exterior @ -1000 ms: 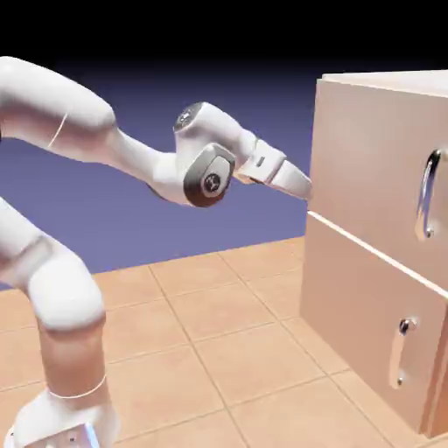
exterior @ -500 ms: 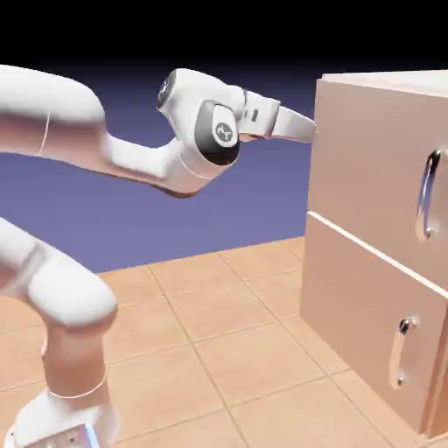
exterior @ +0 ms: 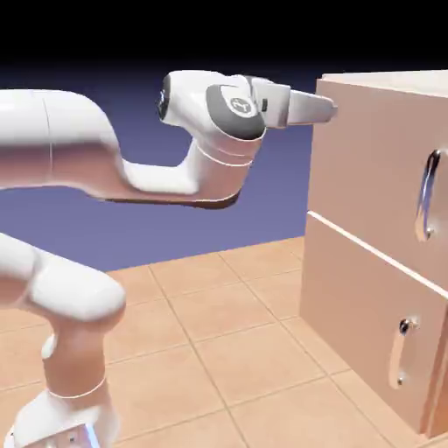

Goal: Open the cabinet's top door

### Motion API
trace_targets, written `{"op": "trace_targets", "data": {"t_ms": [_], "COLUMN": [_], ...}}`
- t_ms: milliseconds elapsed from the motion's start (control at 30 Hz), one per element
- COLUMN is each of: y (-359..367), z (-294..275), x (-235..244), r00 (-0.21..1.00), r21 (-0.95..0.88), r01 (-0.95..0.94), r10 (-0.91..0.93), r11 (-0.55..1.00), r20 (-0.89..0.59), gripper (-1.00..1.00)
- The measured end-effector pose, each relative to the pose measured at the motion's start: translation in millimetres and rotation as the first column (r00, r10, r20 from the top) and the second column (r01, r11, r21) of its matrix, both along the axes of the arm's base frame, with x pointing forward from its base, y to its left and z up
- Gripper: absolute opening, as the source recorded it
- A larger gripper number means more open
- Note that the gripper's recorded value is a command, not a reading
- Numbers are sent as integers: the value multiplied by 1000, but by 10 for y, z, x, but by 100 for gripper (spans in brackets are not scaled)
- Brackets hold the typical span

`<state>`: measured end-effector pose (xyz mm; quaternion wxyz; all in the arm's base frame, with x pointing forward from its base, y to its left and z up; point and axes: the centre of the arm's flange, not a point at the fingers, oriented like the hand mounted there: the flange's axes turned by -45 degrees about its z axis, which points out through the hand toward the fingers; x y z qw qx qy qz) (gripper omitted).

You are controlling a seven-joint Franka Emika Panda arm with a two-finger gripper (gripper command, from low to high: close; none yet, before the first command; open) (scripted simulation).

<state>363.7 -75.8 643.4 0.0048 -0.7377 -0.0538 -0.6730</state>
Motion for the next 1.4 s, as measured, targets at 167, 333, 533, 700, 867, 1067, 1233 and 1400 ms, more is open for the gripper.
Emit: {"op": "trace_targets", "data": {"t_ms": [167, 333, 533, 700, 867, 1067, 1233, 1400], "y": [-285, -581, -934, -1214, -1468, -1472, -1414, -1264], "z": [-93, -270, -591, -949, -1383, -1420, -1419, -1420], "x": [63, 171, 353, 540, 745, 1194, 1114, 752], "r00": [999, 997, 995, 994, 995, 995, 993, 981], "r21": [18, 35, 54, 66, 73, 74, 73, 72], "r01": [7, 14, 23, 30, 35, 35, 71, 164], "r10": [-8, -17, -29, -37, -41, -42, -78, -170], "r11": [1000, 999, 998, 997, 997, 997, 995, 984], "r20": [46, 78, 99, 101, 90, 88, 88, 88], "gripper": [0, 0, 0, 0, 0, 0, -100, -100]}}
